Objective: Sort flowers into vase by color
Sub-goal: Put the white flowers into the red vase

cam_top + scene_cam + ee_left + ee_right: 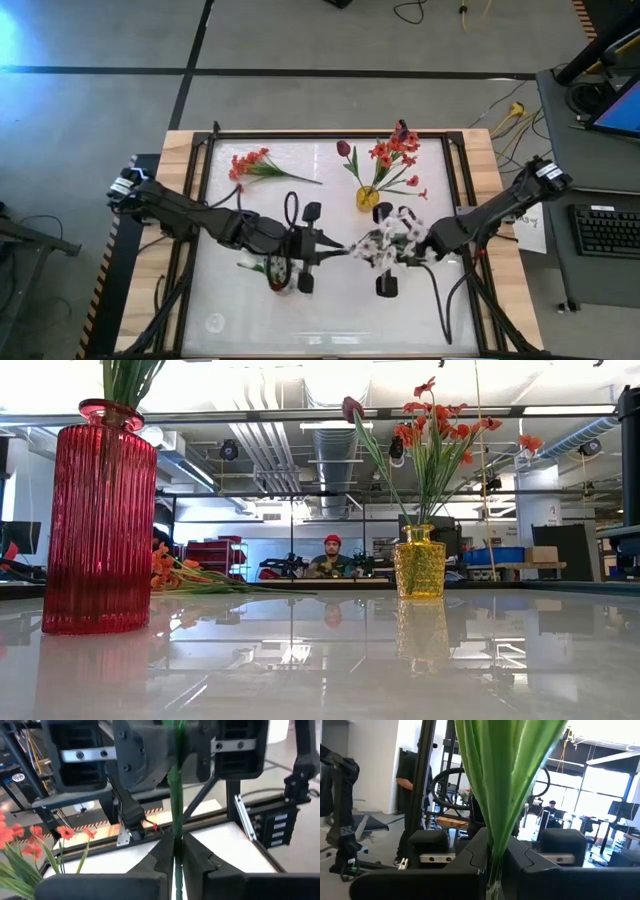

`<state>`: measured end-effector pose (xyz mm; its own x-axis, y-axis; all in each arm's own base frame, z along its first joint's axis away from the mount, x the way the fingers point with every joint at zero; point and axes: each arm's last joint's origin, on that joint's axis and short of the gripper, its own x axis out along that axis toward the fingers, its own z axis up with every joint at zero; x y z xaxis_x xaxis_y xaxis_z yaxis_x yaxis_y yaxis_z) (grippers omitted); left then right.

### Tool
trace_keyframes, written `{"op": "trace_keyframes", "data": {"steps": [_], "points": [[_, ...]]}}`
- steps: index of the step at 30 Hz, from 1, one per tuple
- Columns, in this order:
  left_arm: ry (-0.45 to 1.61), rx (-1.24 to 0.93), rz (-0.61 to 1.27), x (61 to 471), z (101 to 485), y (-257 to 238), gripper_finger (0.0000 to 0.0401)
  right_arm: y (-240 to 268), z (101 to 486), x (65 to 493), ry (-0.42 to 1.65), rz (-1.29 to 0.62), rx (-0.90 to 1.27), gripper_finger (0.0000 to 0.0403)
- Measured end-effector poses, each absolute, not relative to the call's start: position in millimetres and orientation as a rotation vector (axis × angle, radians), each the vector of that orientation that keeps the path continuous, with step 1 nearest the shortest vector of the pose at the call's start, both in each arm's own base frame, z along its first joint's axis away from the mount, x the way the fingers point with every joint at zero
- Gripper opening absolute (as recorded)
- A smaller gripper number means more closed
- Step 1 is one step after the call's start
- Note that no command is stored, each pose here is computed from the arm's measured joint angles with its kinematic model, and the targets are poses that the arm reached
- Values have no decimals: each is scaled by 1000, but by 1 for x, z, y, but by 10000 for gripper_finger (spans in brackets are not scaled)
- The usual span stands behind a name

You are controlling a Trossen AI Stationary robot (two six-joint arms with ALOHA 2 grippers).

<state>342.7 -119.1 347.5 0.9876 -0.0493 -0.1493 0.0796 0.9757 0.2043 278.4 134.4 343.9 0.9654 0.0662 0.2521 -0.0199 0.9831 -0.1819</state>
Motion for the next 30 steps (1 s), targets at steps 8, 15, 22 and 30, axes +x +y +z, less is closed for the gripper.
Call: {"op": "trace_keyframes", "data": {"steps": [8,15,22,30], "points": [[92,200,-97,331,365,-116,88,128,356,261,-214,65,-146,18],[52,198,-96,321,378,-112,148,125,358,251,-159,72,-88,18],[73,235,-89,305,389,-105,164,123,349,249,-56,23,-59,18],[13,203,-81,262,422,-89,165,125,347,237,14,52,31,18]]}}
